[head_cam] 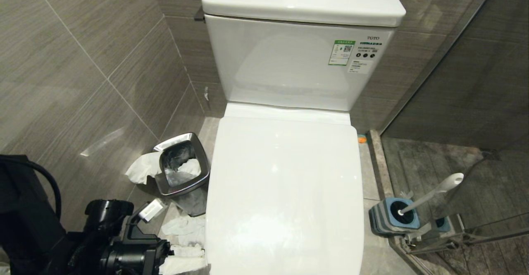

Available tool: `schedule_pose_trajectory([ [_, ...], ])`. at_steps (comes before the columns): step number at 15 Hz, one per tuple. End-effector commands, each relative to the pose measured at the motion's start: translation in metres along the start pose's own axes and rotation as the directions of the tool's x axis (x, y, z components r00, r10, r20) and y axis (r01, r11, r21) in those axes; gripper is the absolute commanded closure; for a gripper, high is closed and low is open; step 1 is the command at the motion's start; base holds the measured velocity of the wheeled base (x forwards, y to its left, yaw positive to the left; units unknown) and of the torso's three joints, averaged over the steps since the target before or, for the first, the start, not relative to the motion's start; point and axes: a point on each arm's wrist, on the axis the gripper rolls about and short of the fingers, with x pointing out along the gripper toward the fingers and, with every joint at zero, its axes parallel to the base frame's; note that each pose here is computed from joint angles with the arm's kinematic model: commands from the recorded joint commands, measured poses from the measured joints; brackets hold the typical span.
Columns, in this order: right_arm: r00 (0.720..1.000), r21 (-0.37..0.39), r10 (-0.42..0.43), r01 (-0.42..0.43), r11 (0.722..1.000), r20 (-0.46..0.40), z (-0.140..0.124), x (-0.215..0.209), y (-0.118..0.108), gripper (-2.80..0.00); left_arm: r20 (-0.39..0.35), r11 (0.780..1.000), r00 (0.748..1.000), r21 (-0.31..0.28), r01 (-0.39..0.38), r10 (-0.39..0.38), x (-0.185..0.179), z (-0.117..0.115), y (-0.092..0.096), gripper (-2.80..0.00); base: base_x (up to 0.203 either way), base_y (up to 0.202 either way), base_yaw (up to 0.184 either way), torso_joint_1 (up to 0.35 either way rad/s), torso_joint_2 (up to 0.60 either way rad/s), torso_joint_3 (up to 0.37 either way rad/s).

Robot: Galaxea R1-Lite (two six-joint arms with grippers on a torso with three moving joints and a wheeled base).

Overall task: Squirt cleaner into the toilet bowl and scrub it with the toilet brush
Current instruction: Use the left hand to lift the toilet lid slightly

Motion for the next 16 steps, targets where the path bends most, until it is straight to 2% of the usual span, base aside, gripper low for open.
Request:
schedule_pose_trajectory([
  [1, 1.000, 0.000, 0.000, 0.000, 1.000, 0.000, 0.0002, 0.0000, 0.0000, 0.00, -0.010, 1.000, 1.000, 0.005, 0.013, -0.013, 0.0039, -0.0003, 0.0004, -2.80, 0.000, 0.000, 0.000, 0.000, 0.00, 0.000],
  [6, 1.000, 0.000, 0.000, 0.000, 1.000, 0.000, 0.0001, 0.0000, 0.0000, 0.00, -0.021, 1.000, 1.000, 0.017, 0.018, -0.018, 0.0074, 0.0000, -0.0008, -2.80, 0.000, 0.000, 0.000, 0.000, 0.00, 0.000],
  [11, 1.000, 0.000, 0.000, 0.000, 1.000, 0.000, 0.0002, 0.0000, 0.0000, 0.00, -0.031, 0.997, 0.998, 0.045, -0.059, 0.060, 0.0095, 0.0002, 0.0010, -2.80, 0.000, 0.000, 0.000, 0.000, 0.00, 0.000],
  [16, 1.000, 0.000, 0.000, 0.000, 1.000, 0.000, 0.0002, 0.0000, 0.0000, 0.00, -0.030, 0.994, 0.996, 0.076, -0.083, 0.086, 0.0122, 0.0015, 0.0015, -2.80, 0.000, 0.000, 0.000, 0.000, 0.00, 0.000],
])
